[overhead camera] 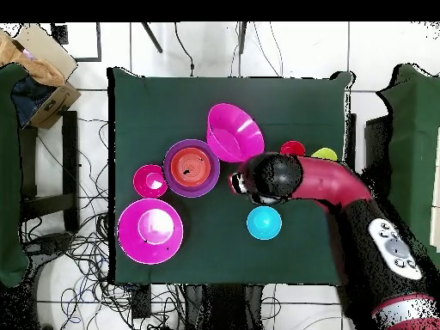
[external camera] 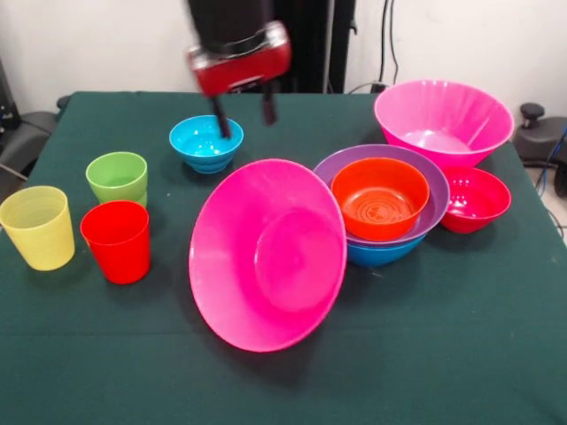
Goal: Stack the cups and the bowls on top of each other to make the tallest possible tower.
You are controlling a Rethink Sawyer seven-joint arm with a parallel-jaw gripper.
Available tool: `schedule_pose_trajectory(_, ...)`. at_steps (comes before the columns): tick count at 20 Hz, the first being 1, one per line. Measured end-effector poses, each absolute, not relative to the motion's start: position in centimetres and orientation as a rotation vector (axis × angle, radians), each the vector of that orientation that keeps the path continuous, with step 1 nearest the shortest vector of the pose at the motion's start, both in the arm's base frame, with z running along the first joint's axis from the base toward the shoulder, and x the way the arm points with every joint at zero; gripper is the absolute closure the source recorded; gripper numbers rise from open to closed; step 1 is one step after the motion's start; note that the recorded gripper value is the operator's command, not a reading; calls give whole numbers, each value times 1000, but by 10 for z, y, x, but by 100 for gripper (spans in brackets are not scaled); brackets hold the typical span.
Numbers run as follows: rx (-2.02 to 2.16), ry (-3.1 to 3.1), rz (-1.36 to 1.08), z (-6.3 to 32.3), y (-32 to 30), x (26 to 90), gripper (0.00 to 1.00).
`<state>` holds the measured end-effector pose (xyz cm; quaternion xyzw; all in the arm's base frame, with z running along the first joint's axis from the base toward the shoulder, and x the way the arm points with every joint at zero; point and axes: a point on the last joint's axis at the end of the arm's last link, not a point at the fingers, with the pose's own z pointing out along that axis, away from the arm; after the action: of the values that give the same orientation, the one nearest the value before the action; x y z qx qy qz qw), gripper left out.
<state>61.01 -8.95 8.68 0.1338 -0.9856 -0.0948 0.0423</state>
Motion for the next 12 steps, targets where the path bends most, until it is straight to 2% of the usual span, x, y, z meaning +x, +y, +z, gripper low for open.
schedule_pose_trajectory(6,284,-3003,-428,52,-133,592,0)
schedule_pose_trajectory(12,360,-3000,-447,43,-122,592,0)
